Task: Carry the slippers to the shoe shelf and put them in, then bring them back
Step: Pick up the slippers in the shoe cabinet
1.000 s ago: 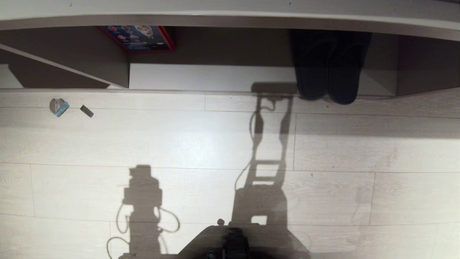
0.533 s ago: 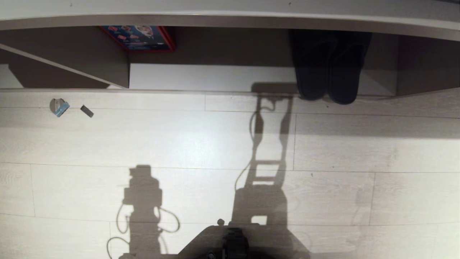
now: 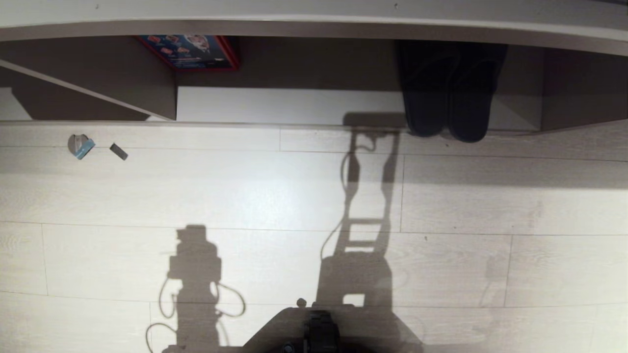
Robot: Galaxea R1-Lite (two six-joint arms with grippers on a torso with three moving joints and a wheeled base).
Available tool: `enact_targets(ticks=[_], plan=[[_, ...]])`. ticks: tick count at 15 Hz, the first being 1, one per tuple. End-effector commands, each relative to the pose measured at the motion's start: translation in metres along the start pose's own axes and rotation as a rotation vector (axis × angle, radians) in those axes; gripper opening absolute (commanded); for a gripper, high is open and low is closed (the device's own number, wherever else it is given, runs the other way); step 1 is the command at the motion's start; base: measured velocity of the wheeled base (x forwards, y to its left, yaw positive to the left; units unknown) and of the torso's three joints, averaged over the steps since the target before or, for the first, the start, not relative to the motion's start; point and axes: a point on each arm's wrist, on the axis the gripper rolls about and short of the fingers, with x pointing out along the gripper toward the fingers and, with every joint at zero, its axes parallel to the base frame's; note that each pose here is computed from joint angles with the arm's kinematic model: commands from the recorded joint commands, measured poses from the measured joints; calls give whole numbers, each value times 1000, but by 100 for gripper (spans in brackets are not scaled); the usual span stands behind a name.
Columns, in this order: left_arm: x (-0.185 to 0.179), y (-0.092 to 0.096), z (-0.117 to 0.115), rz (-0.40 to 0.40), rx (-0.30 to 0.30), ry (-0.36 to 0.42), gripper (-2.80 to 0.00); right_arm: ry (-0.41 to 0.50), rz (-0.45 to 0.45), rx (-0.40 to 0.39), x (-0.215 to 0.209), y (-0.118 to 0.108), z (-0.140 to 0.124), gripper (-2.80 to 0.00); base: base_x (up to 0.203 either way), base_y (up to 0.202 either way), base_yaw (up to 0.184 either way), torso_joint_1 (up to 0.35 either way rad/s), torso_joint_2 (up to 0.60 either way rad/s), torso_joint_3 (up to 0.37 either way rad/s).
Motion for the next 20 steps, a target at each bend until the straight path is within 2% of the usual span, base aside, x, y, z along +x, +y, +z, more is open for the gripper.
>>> enact_targets(ticks=[1,3,4,8,11,14,17,20], plan=[[0,0,0,0,-1,0,-280,2,1,-4,0,0,0,-280,0,0,0,0,0,0],[0,0,0,0,4,-1,-280,-12,9,-14,-1,0,6,-280,0,0,0,0,0,0],[0,0,0,1,4,-1,-280,-30,19,-15,-3,0,18,-280,0,0,0,0,0,0],[0,0,0,0,-1,0,-280,58,48,-60,19,0,73,-280,0,0,0,0,0,0],[0,0,0,0,-1,-1,-280,125,92,-94,70,1,113,-280,0,0,0,0,0,0],[0,0,0,0,-1,-1,-280,165,129,-107,139,3,135,-280,0,0,0,0,0,0],[0,0,0,0,-1,-1,-280,102,173,-118,199,11,146,-280,0,0,0,0,0,0],[0,0,0,0,-1,-1,-280,-31,251,-125,242,32,157,-280,0,0,0,0,0,0]])
